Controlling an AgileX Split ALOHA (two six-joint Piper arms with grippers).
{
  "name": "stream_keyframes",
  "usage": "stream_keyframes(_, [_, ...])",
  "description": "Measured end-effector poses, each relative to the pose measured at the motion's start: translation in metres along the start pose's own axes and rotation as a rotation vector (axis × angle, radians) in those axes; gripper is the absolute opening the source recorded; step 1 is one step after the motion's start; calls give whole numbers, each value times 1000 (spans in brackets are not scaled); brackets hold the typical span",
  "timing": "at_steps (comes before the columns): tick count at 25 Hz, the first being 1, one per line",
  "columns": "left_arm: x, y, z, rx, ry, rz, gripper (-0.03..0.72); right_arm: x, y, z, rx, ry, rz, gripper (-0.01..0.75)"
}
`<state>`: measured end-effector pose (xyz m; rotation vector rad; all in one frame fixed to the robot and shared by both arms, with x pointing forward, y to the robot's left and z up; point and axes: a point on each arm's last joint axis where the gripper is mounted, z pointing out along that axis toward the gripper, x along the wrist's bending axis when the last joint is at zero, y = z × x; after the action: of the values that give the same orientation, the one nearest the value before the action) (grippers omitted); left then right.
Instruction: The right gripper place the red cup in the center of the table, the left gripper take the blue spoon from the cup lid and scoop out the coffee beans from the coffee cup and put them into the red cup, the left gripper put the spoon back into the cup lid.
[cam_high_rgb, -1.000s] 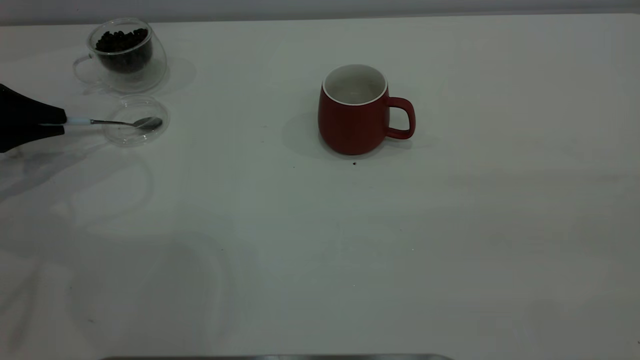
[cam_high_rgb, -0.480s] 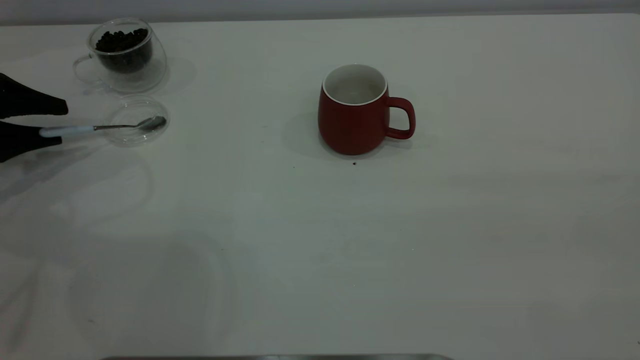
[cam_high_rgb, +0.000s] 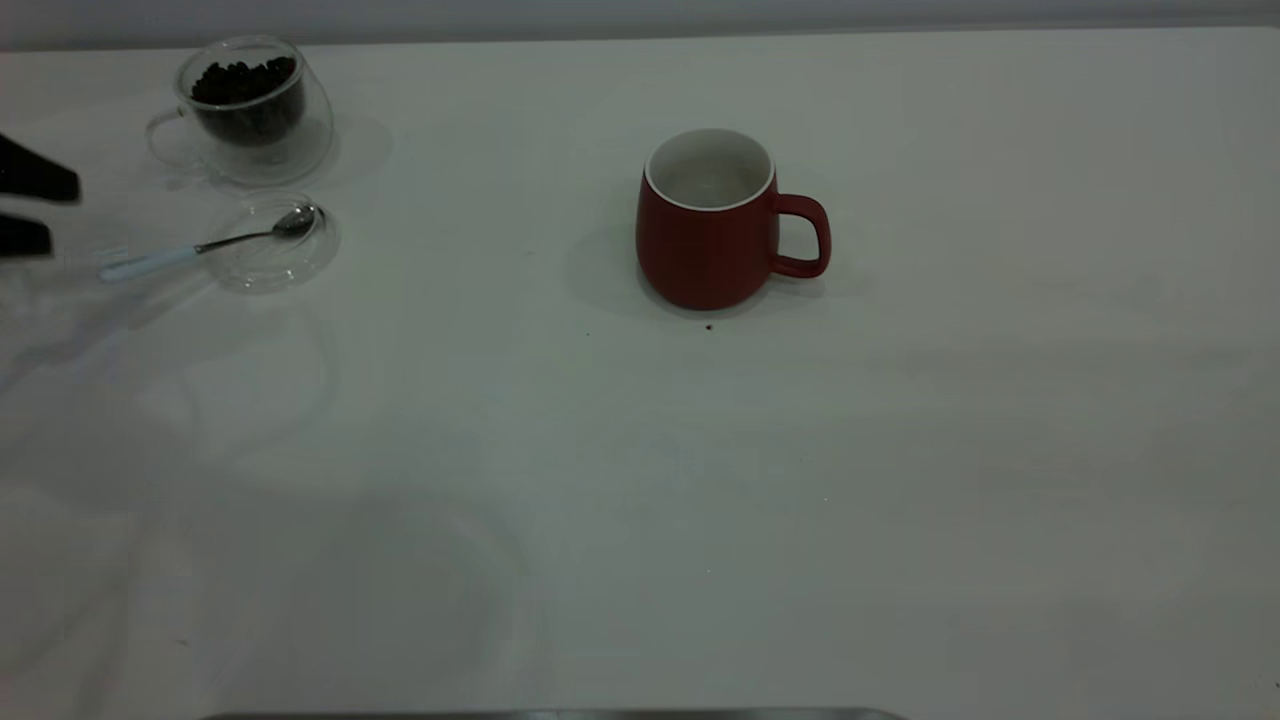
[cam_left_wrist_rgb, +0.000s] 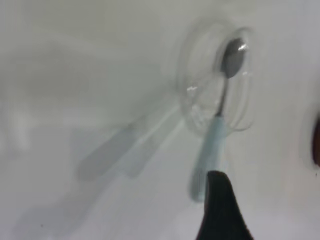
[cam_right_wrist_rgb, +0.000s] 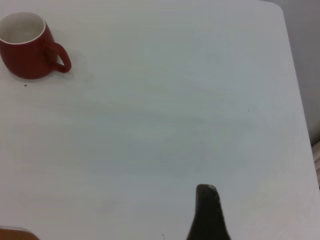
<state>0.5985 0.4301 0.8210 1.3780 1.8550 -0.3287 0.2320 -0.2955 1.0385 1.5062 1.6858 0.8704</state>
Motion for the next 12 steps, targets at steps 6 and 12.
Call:
stream_keyframes(6, [-54,17,-58,-16,103,149,536,0,0,0,0,0,0,590])
stream_keyframes(12, [-130,13,-132,-70,210,297,536,0,0,0,0,0,0,590])
